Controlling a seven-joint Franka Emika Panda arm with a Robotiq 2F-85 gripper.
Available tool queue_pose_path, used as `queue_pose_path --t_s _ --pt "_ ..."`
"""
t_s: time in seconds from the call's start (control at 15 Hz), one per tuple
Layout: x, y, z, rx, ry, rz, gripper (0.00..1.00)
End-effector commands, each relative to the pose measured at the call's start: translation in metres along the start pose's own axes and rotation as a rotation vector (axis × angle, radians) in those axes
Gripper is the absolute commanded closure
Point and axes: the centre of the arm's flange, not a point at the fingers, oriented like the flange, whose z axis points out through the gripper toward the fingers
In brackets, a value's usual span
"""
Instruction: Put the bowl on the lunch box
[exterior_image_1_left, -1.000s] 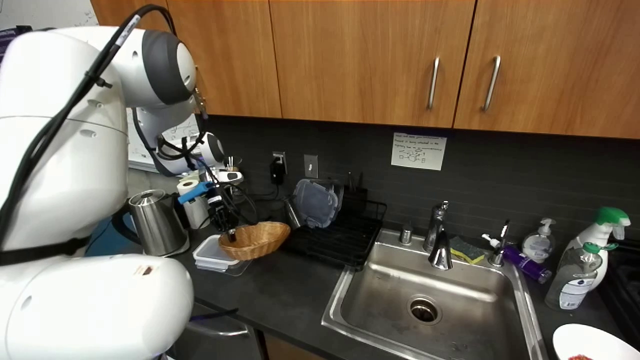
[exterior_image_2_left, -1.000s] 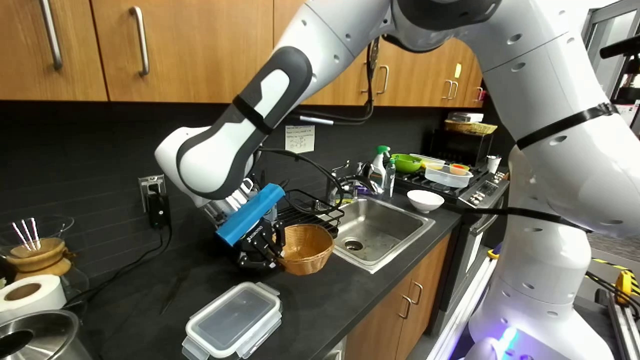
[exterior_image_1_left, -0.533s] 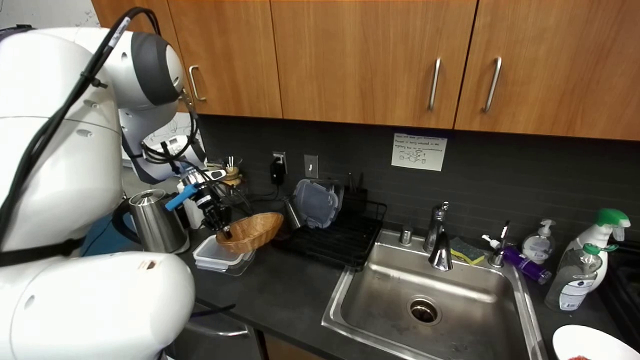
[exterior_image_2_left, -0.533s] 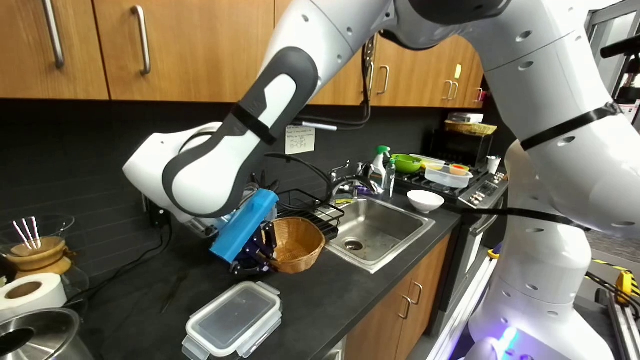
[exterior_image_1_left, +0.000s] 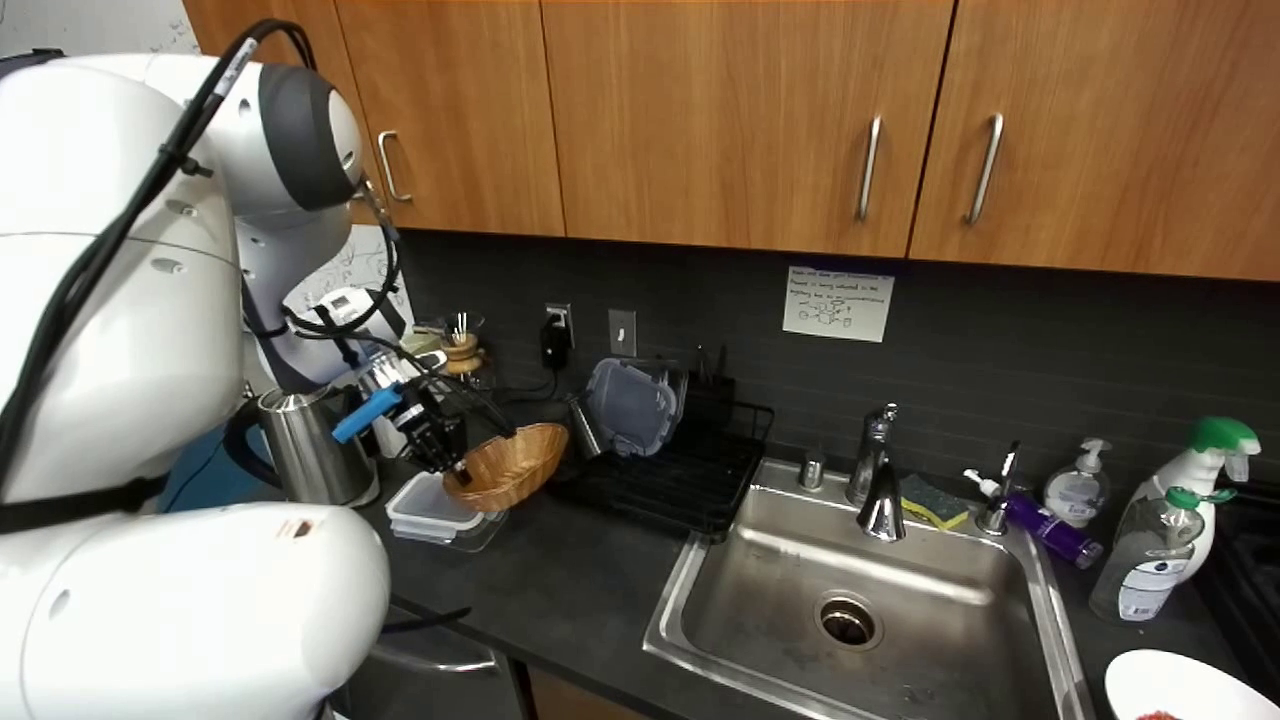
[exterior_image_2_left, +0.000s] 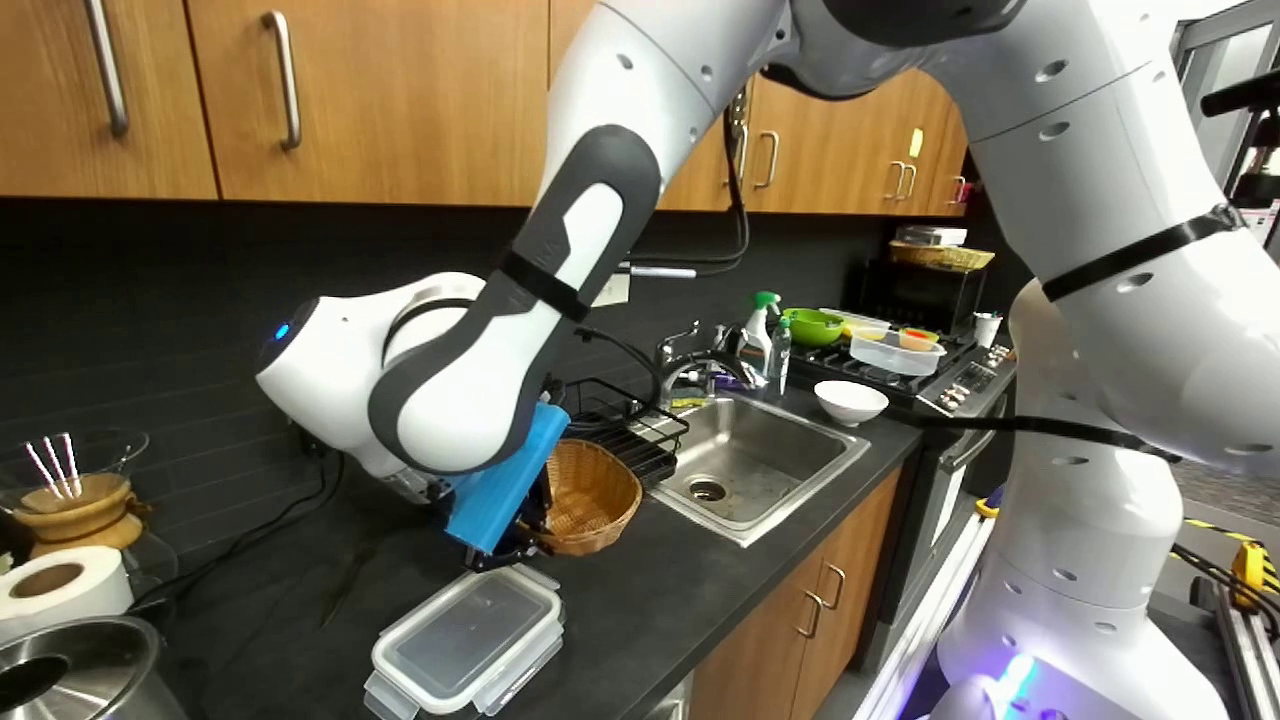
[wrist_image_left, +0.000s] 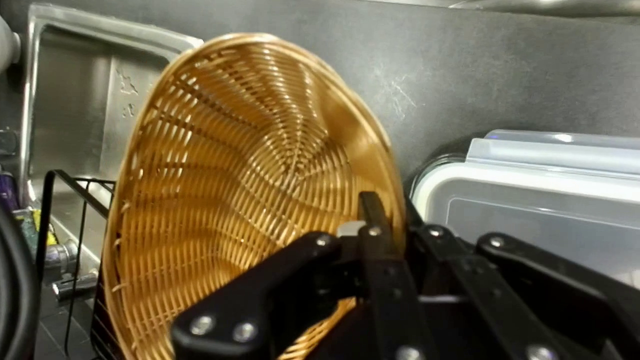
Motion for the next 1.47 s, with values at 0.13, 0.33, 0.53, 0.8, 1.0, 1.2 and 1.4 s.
queue_pose_path --t_s 0.13,0.33,0.53,0.8,1.0,1.2,1.4 --pt "-0.019 0.013 0.021 0.006 0.113 -0.103 0.98" --pt "-0.024 0.013 0.028 -0.001 0.133 -0.14 0.98" --pt "-0.027 0.013 0.031 0.002 0.135 -0.154 0.98" --pt "-0.028 0.021 0.038 0.035 0.125 -0.117 0.98" --pt "-0.021 0.011 0.04 0.023 0.109 -0.111 0.91" --pt "-0.021 0.016 0.043 0.028 0.106 -0.105 0.91" --pt "-0.022 0.016 0.042 0.029 0.107 -0.104 0.91"
